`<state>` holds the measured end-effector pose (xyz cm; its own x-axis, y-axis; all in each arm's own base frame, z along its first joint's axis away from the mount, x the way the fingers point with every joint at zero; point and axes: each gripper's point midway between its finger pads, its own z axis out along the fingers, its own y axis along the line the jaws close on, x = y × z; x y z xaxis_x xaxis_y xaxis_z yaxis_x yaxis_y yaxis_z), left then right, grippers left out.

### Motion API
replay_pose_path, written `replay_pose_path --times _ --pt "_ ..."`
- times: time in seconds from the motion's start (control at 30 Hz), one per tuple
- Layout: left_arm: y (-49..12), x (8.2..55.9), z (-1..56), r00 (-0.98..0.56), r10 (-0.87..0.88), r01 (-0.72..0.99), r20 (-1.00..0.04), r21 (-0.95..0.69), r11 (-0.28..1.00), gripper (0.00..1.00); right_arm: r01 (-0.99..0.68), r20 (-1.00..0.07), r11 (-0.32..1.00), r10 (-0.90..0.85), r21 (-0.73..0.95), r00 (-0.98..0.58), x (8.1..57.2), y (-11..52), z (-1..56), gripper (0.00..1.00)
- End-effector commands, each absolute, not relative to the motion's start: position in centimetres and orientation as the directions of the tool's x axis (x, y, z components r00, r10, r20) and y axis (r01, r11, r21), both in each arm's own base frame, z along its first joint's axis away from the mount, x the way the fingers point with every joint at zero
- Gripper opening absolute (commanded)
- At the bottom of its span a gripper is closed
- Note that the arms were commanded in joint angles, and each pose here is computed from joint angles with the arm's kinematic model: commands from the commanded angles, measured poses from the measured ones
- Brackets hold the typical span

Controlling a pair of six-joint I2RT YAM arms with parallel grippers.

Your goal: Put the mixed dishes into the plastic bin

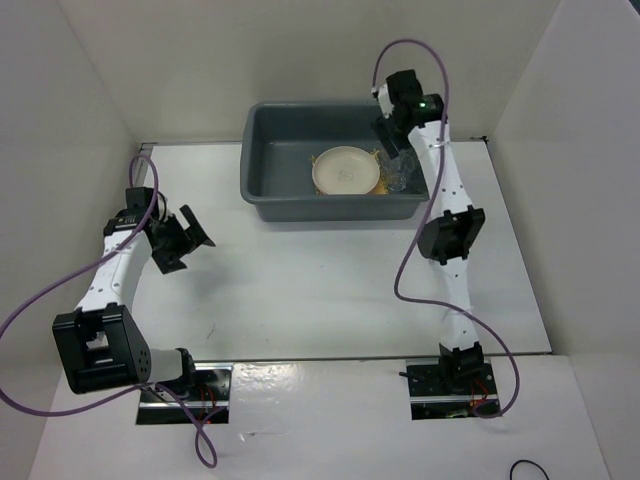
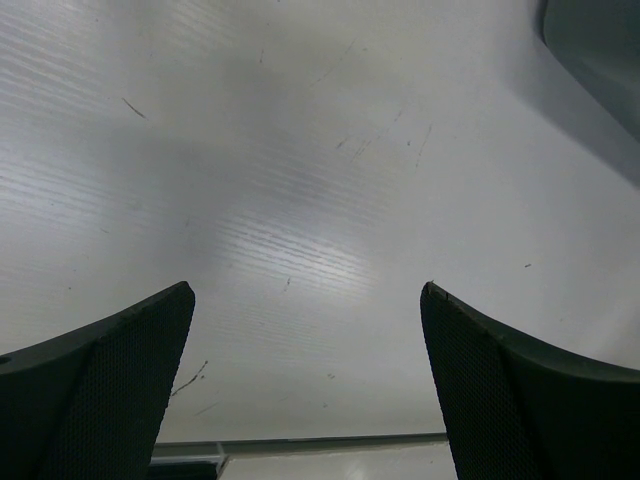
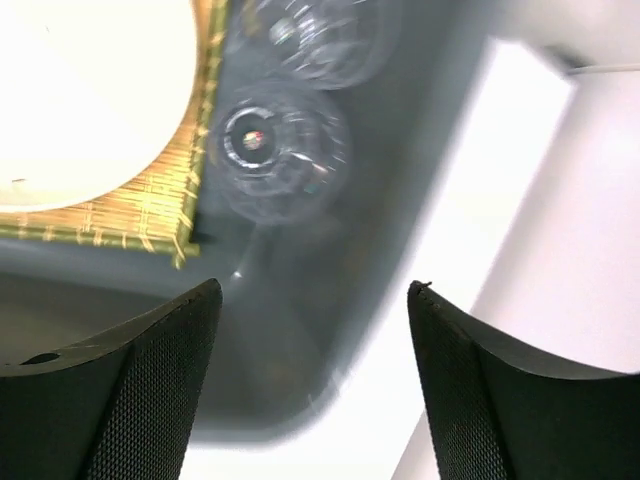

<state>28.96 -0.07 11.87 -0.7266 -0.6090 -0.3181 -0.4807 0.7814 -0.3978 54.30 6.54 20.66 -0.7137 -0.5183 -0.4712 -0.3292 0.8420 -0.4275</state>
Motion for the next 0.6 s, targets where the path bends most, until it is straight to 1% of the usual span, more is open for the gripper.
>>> replay_pose_path --times 0.0,0.03,0.07,0.1,0.13,0.17,0.2,0.3,0.33,0.4,0.43,0.57 --pt "0.4 29.4 11.7 -0.712 -0.618 -0.488 -0.334 -0.397 0.777 1.00 -0.169 -0.674 0.900 -0.416 -0.403 -0.611 51.7 3.9 31.9 0.80" --pt "0.5 29.6 11.8 -0.709 -0.617 -0.485 -0.341 -0.400 0.778 1.00 -0.211 -0.609 0.904 -0.410 -0.373 -0.679 51.3 2.9 28.7 0.80" --pt "0.4 29.3 11.5 -0.712 -0.618 -0.488 -0.334 -0.397 0.777 1.00 -0.268 -0.594 0.898 -0.432 -0.348 -0.678 50.2 2.9 28.7 0.80" --pt "0.4 29.3 11.5 -0.712 -0.618 -0.488 -0.334 -0.397 0.777 1.00 -0.339 -0.580 0.902 -0.431 -0.266 -0.691 49.3 4.0 27.0 0.69" --pt "0.3 29.6 11.2 -0.716 -0.617 -0.486 -0.326 -0.402 0.776 1.00 -0.399 -0.498 0.891 -0.453 -0.217 -0.740 47.9 4.4 23.6 0.63" --pt "0.3 29.6 10.8 -0.721 -0.618 -0.492 -0.314 -0.398 0.775 1.00 -0.422 -0.472 0.888 -0.455 -0.180 -0.755 47.0 4.8 22.4 0.58" --pt "0.4 29.6 10.8 -0.725 -0.611 -0.485 -0.317 -0.395 0.780 1.00 -0.459 -0.424 0.874 -0.480 -0.158 -0.768 45.6 5.4 20.6 0.53" --pt "0.3 30.0 10.7 -0.725 -0.610 -0.478 -0.320 -0.404 0.780 1.00 -0.495 -0.388 0.853 -0.518 -0.167 -0.762 44.1 7.4 18.3 0.53" --pt "0.3 30.0 10.4 -0.728 -0.611 -0.482 -0.312 -0.401 0.779 1.00 -0.509 -0.376 0.844 -0.533 -0.169 -0.758 43.8 8.4 17.6 0.35" --pt "0.3 30.0 10.4 -0.728 -0.611 -0.482 -0.312 -0.401 0.779 1.00 -0.506 -0.364 0.844 -0.534 -0.179 -0.763 43.4 8.5 16.5 0.08" --pt "0.3 30.0 10.4 -0.728 -0.611 -0.482 -0.312 -0.401 0.779 1.00 -0.517 -0.353 0.838 -0.543 -0.176 -0.762 43.1 8.9 16.2 0.00" --pt "-0.2 30.2 11.5 -0.728 -0.597 -0.441 -0.336 -0.437 0.784 1.00 -0.524 -0.405 0.840 -0.531 -0.138 -0.745 42.8 9.8 17.7 0.00"
